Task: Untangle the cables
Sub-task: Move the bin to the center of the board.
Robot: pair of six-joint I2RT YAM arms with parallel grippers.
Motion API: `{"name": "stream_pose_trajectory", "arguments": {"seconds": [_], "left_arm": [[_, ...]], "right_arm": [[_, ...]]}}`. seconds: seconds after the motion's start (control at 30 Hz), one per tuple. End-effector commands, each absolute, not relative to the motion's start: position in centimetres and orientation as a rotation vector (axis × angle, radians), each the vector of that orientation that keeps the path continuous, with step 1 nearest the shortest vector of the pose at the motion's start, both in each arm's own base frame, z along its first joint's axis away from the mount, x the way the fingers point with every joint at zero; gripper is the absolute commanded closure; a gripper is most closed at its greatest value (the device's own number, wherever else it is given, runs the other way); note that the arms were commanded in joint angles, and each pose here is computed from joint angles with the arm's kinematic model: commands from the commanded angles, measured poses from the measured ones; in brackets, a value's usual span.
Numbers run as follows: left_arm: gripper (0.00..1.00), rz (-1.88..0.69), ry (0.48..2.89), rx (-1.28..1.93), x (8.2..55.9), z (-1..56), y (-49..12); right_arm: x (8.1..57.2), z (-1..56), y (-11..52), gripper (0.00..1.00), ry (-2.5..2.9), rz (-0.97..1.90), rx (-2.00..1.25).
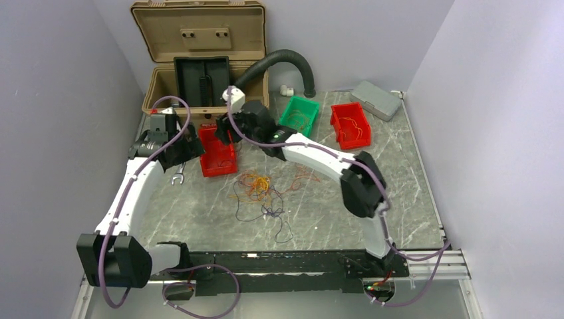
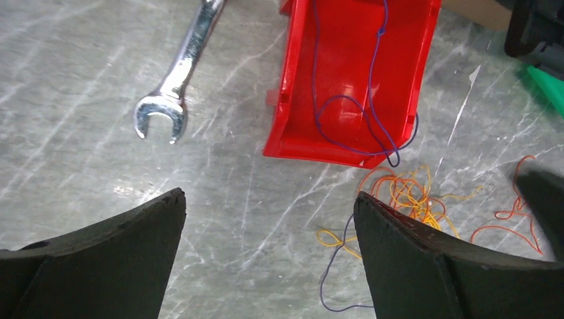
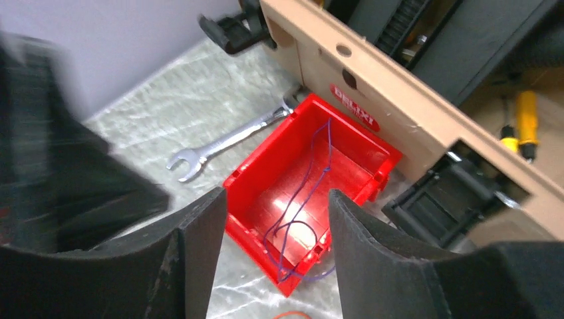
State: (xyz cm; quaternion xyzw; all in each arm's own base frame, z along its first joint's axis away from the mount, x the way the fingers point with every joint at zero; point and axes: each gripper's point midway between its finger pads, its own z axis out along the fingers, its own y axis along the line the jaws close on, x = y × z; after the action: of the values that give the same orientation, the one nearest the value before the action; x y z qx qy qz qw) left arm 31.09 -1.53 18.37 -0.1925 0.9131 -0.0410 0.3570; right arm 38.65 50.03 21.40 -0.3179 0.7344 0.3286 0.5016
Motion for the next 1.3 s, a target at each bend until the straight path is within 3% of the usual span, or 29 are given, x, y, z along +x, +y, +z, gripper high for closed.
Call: {"name": "stream_pose_trajectory", "arguments": {"seconds": [0.0, 0.27, 0.43, 0.5, 0.67, 0.87, 1.03, 1.27], "left_arm": [[0.03, -0.192, 2.373, -0.554, 32.9, 16.8, -2.7], [0.16, -0.108, 2.362, -0.697, 35.9, 13.1, -2.5], [0.33, -0.100, 2.339, -0.726, 37.4, 10.9, -2.5], [0.44, -0.081, 2.352, -0.738, 37.7, 9.9, -2.3], [0.53, 0.003, 2.418, -0.771, 36.9, 7.6, -1.5], [0.88, 0.066, 2.430, -0.774, 35.9, 7.3, -0.6], [0.90, 0.159, 2.400, -0.802, 34.5, 8.5, 1.0], [0.86, 0.223, 2.375, -0.816, 32.6, 9.7, 2.8]], "right_arm": [[36.7, 27.7, 46.6, 0.39, 1.656, 0.827, -0.666], [33.3, 29.5, 39.1, 0.38, 1.627, 0.840, -0.556], [31.1, 29.6, 35.0, 0.37, 1.618, 0.879, -0.482], [30.5, 29.1, 33.4, 0.37, 1.626, 0.871, -0.464], [30.3, 27.2, 31.1, 0.37, 1.667, 0.814, -0.442], [30.2, 24.8, 29.9, 0.37, 1.720, 0.817, -0.431], [29.8, 22.8, 29.2, 0.37, 1.763, 0.816, -0.430], [29.3, 21.4, 28.6, 0.37, 1.811, 0.807, -0.423]]}}
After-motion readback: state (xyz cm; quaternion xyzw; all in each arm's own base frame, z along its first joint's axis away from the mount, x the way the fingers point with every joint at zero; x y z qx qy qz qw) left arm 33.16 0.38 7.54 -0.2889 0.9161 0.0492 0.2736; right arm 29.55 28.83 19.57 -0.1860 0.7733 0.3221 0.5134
